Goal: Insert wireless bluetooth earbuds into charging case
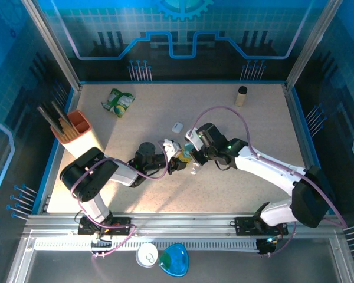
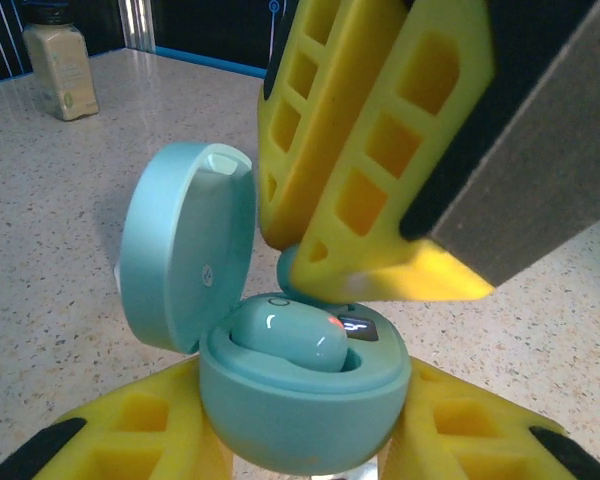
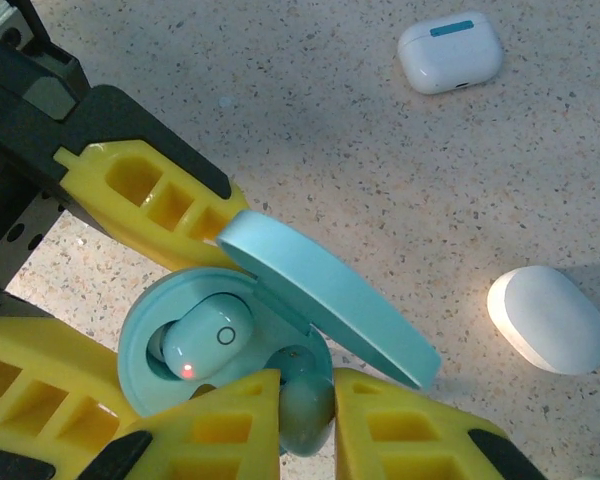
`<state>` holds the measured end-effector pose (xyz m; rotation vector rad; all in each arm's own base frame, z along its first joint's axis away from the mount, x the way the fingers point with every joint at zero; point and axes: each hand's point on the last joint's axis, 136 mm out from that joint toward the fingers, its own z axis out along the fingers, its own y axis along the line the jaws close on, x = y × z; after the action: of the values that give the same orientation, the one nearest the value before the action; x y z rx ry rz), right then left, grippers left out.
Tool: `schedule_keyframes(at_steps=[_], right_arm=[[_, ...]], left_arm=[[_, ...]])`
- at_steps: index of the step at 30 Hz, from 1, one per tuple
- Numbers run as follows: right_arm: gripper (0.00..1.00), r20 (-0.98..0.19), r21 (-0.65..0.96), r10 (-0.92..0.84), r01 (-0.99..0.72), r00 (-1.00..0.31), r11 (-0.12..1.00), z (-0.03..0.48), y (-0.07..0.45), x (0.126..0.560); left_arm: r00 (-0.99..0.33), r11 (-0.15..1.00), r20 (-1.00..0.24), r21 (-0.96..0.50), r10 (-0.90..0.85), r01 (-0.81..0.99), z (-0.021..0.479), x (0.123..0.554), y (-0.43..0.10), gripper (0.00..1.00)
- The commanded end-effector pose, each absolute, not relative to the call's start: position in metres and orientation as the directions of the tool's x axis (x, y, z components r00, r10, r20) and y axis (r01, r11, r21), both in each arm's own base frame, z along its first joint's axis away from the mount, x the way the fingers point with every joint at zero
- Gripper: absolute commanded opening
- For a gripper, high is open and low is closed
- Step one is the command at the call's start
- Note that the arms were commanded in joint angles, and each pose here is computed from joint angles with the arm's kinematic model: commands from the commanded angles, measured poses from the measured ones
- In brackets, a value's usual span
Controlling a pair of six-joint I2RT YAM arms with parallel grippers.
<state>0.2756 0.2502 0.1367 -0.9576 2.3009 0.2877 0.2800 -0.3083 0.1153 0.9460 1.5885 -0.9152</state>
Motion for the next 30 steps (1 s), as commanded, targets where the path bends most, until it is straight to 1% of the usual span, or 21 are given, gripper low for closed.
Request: schedule_keyframes(at_steps=[1, 5, 8, 10, 13, 15, 20, 23, 25, 28, 30], right_arm=[[0.19, -0.632, -0.039, -0.575, -0.720, -0.520, 0.693, 0.140, 0.258, 0.276], [0.19, -0.632, -0.030, -0.575, -0.725, -0.519, 0.688, 0.139, 0.260, 0.274], [0.20, -0.653, -0.013, -0.542, -0.707, -0.530, 0.707, 0.147, 0.260, 0.276], [0.23, -0.667, 0.007, -0.508, -0.686, -0.545, 0.727, 0.154, 0.259, 0.278], [0.37, -0.697, 0.045, -0.454, -0.666, -0.555, 0.745, 0.164, 0.257, 0.280], [0.44, -0.722, 0.070, -0.422, -0.664, -0.549, 0.745, 0.173, 0.258, 0.280], [0.53, -0.796, 0.145, -0.283, -0.622, -0.535, 0.769, 0.196, 0.250, 0.280], [0.54, -0.812, 0.273, -0.124, -0.559, -0.570, 0.783, 0.206, 0.238, 0.284], [0.57, -0.799, 0.376, -0.037, -0.547, -0.600, 0.748, 0.216, 0.237, 0.286], [0.56, -0.785, 0.414, -0.008, -0.535, -0.620, 0.736, 0.225, 0.240, 0.289], [0.52, -0.758, 0.416, -0.007, -0.493, -0.652, 0.764, 0.224, 0.239, 0.296]], left_arm=[[-0.093, 0.384, -0.994, -0.062, 0.061, 0.921, 0.146, 0.284, -0.315, 0.34], [-0.104, 0.400, -0.994, -0.079, 0.041, 0.913, 0.147, 0.287, -0.313, 0.34], [-0.111, 0.408, -0.993, -0.090, 0.028, 0.908, 0.147, 0.288, -0.312, 0.33], [-0.100, 0.408, -0.995, -0.085, 0.017, 0.909, 0.148, 0.287, -0.312, 0.32], [-0.096, 0.400, -0.995, -0.082, 0.015, 0.913, 0.146, 0.285, -0.311, 0.32], [-0.095, 0.398, -0.995, -0.080, 0.017, 0.914, 0.145, 0.284, -0.311, 0.32], [-0.096, 0.397, -0.995, -0.088, 0.001, 0.914, 0.147, 0.285, -0.309, 0.32], [-0.090, 0.374, -0.996, -0.086, -0.007, 0.924, 0.148, 0.282, -0.311, 0.31], [-0.069, 0.362, -0.998, -0.069, -0.012, 0.929, 0.149, 0.280, -0.311, 0.31], [-0.054, 0.353, -0.998, -0.055, -0.014, 0.934, 0.148, 0.278, -0.312, 0.30], [-0.051, 0.346, -0.999, -0.053, -0.014, 0.937, 0.148, 0.277, -0.313, 0.30]])
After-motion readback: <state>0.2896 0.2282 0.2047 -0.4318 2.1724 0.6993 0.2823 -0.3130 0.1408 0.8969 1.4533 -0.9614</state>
